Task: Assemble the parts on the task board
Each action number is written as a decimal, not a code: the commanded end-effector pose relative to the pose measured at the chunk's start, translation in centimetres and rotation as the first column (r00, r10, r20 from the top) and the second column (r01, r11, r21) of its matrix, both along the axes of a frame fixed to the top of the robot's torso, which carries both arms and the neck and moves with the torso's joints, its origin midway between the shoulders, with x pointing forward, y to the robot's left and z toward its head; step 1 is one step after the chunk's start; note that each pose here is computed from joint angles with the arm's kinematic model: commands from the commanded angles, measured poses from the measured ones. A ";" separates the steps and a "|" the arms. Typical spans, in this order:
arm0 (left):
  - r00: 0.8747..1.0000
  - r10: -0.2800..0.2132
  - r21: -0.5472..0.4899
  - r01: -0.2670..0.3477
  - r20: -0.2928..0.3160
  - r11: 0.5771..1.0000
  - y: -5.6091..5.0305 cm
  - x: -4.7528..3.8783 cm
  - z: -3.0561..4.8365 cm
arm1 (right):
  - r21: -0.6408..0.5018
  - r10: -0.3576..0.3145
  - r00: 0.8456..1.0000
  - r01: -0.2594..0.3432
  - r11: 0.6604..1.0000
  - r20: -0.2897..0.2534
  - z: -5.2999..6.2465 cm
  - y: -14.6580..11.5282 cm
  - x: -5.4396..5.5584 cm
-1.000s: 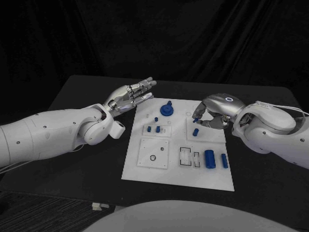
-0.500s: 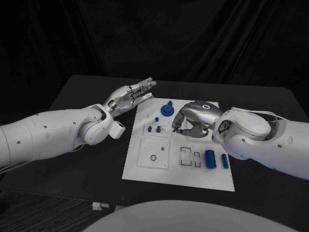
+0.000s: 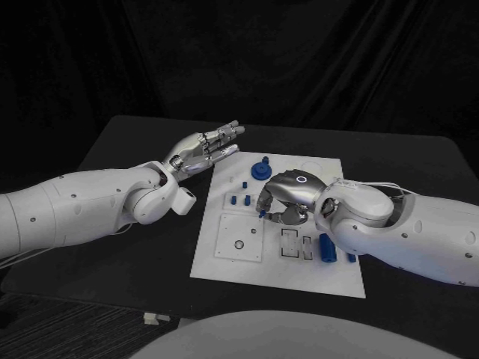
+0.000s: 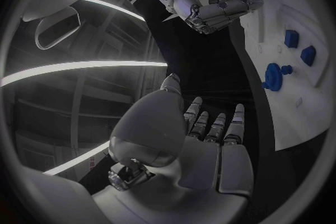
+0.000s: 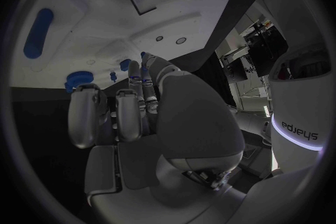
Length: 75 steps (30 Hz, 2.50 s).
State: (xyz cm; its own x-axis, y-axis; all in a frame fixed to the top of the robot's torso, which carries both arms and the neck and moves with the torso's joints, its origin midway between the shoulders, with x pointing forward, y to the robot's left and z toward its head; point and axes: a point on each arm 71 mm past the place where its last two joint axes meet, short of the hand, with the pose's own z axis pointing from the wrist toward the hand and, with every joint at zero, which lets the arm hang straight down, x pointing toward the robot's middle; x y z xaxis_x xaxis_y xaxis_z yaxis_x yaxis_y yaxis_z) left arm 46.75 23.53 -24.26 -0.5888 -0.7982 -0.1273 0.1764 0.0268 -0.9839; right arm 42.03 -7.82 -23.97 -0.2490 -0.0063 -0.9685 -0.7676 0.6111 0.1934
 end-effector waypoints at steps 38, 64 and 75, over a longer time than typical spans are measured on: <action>0.999 -0.014 -0.039 0.016 0.031 0.999 -0.4 0.05 0.02 | -0.068 0.028 0.998 -0.032 0.997 -0.055 -1.8 1.5 -1.2; 1.000 -0.017 -0.034 0.018 0.015 0.999 -0.5 0.01 -0.49 | -0.062 0.047 0.997 -0.051 0.997 -0.066 -2.2 2.2 -1.7; 1.000 -0.019 -0.032 0.019 0.008 0.999 -0.5 -0.01 -0.70 | -0.065 0.048 0.996 -0.052 0.996 -0.070 -2.2 2.2 -1.8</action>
